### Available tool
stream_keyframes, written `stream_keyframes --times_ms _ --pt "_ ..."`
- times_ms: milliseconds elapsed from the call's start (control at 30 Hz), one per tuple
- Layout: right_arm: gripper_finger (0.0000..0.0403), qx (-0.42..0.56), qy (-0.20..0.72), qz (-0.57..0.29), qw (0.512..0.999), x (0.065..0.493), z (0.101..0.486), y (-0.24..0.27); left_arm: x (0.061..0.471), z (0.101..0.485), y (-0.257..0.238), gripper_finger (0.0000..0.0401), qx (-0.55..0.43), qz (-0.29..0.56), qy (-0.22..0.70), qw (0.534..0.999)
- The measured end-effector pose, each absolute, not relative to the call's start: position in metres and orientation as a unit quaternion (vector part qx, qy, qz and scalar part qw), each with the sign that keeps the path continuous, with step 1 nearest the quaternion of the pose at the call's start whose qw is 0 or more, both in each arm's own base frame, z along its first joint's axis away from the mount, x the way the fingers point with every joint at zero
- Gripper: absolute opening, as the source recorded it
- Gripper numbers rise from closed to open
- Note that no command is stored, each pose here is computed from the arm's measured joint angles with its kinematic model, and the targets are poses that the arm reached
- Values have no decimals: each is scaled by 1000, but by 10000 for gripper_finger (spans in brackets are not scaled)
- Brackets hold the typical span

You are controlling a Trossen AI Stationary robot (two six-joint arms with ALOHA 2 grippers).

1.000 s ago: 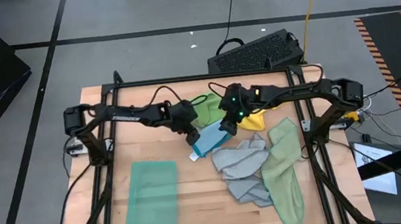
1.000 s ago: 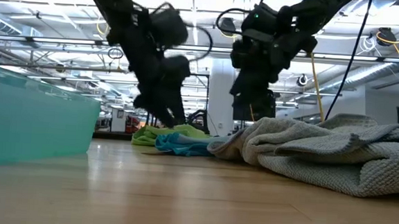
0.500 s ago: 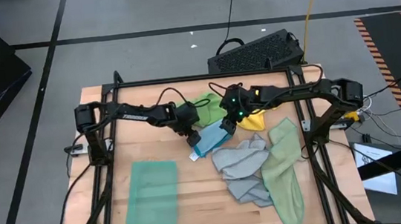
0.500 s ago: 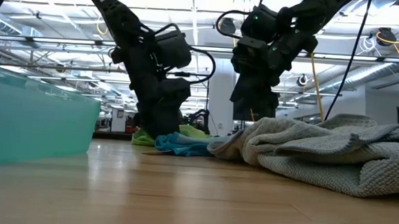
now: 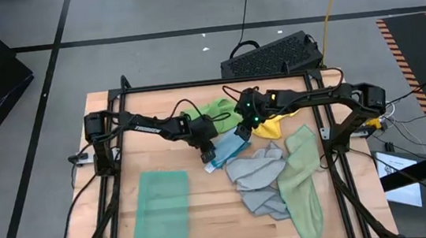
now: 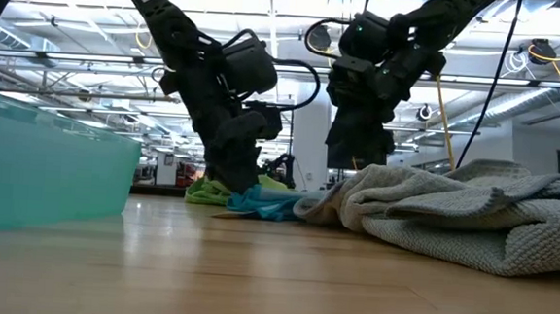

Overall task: Fold microfiber towels
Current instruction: Put the blue microfiber cloth into the green bin

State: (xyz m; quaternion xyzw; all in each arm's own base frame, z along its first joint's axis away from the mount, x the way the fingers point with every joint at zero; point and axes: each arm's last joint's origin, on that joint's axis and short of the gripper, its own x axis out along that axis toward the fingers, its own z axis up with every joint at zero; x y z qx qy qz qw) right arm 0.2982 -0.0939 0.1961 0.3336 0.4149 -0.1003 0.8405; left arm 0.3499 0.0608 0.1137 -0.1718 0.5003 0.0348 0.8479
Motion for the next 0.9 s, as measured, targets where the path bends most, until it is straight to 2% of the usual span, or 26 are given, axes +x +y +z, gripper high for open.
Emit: stream_keyframes --times_ms 200,333,500,700,900 --pt "170 371 417 -166 813 295 194 -95 344 129 59 15 -158 44 499 851" --pt "198 372 396 -162 824 299 196 -97 339 151 58 10 -120 65 482 865" --pt "245 369 335 -149 854 310 208 -100 332 168 54 9 -64 48 481 873" --pt "283 297 305 -134 895 314 215 -104 322 188 48 10 -8 43 480 876" --pt "283 204 299 -91 928 317 218 -104 311 208 42 9 12 45 474 879"
